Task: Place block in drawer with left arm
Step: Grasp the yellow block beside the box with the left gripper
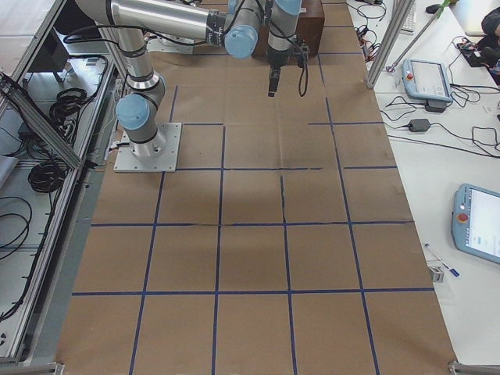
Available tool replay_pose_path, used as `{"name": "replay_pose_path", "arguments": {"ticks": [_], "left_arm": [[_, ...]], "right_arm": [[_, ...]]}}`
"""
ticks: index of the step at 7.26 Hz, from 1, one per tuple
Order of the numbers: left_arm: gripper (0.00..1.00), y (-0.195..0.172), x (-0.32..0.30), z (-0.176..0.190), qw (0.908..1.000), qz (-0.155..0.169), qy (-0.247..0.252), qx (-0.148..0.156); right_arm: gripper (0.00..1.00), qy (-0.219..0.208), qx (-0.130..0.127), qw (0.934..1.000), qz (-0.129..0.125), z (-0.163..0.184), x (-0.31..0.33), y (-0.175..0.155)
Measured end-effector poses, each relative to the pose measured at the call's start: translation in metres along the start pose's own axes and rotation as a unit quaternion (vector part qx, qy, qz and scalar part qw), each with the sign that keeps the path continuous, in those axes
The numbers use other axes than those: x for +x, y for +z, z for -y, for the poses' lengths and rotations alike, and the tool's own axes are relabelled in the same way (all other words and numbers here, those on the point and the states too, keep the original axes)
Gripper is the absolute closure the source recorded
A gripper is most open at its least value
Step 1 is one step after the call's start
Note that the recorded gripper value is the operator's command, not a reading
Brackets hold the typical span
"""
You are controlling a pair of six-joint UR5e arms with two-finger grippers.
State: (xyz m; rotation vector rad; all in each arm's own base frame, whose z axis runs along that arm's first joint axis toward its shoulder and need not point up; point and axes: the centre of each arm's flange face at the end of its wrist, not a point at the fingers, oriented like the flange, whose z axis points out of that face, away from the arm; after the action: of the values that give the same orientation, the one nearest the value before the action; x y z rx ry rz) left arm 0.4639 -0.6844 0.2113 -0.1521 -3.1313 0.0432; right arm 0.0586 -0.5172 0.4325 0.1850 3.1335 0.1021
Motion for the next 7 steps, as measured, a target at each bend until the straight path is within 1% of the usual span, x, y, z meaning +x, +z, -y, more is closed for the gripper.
{"name": "replay_pose_path", "arguments": {"ticks": [2, 3, 5, 6, 7], "left_arm": [[0.02, 0.028, 0.007, 0.018, 0.9999, -0.001, 0.010, 0.002], [0.13, 0.035, 0.006, 0.025, 0.9999, 0.001, 0.012, 0.004], [0.74, 0.038, 0.002, 0.032, 0.9999, 0.004, 0.014, 0.009], [0.97, 0.039, 0.003, 0.032, 0.9999, 0.002, 0.015, 0.003], [1.00, 0.038, 0.005, 0.030, 0.9998, -0.008, 0.018, -0.010]], "right_arm": [[0.00, 0.000, 0.000, 1.0000, 0.000, 0.000, 0.000, 0.000], [0.00, 0.000, 0.000, 1.0000, 0.000, 0.000, 0.000, 0.000], [0.00, 0.001, 0.000, 1.0000, 0.000, 0.000, 0.000, 0.000], [0.00, 0.001, 0.000, 1.0000, 0.000, 0.000, 0.000, 0.000], [0.00, 0.000, 0.000, 1.0000, 0.000, 0.000, 0.000, 0.000]]}}
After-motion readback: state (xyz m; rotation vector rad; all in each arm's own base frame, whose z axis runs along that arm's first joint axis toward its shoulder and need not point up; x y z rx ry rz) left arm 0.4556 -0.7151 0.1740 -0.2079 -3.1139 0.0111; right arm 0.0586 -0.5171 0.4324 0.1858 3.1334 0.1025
